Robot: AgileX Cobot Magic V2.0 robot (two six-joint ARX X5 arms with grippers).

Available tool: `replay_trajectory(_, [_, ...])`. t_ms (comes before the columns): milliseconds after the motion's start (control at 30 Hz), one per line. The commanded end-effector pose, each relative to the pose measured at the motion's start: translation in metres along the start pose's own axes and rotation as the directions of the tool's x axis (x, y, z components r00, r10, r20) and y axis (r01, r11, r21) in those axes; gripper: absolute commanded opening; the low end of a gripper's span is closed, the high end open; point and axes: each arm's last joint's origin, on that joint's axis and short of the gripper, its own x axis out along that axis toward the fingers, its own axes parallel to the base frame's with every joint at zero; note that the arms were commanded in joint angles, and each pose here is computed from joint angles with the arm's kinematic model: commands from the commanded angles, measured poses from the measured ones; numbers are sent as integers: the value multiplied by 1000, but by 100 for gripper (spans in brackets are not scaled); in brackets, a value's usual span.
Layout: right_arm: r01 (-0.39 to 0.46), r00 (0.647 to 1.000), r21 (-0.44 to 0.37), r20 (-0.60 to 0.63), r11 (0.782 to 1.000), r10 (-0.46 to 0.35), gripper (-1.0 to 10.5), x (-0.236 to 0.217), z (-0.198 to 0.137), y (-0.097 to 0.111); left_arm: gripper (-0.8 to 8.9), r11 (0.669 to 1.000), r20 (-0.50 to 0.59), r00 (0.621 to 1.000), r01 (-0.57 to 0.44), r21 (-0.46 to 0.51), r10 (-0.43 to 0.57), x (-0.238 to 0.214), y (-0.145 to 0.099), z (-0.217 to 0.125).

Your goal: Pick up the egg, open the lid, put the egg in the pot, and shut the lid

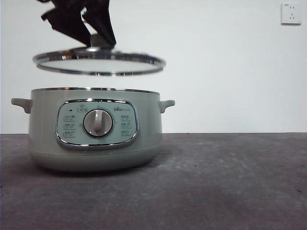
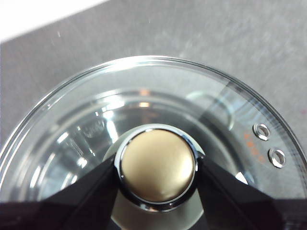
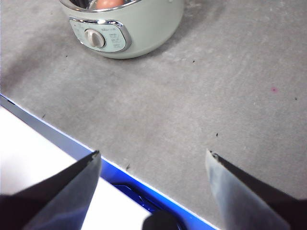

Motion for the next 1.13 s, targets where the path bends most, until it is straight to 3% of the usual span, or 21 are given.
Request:
replay_trajectory(33, [4,1000,8,-1,1000,-4,374,2,-1,0,-8,1000,23,1000,4,14,-4,7,1,3])
replay_trajectory(533, [8,1000,11,2,1000,-8,374,2,-1,0,-8,1000,-14,999,-31,-2,31,16,21,-3])
replay_trajectory(1133, [28,1000,14,7,1000,-28,374,2,-1,-1,-8,1000,-44,999,-2,4,2,20,20,-9])
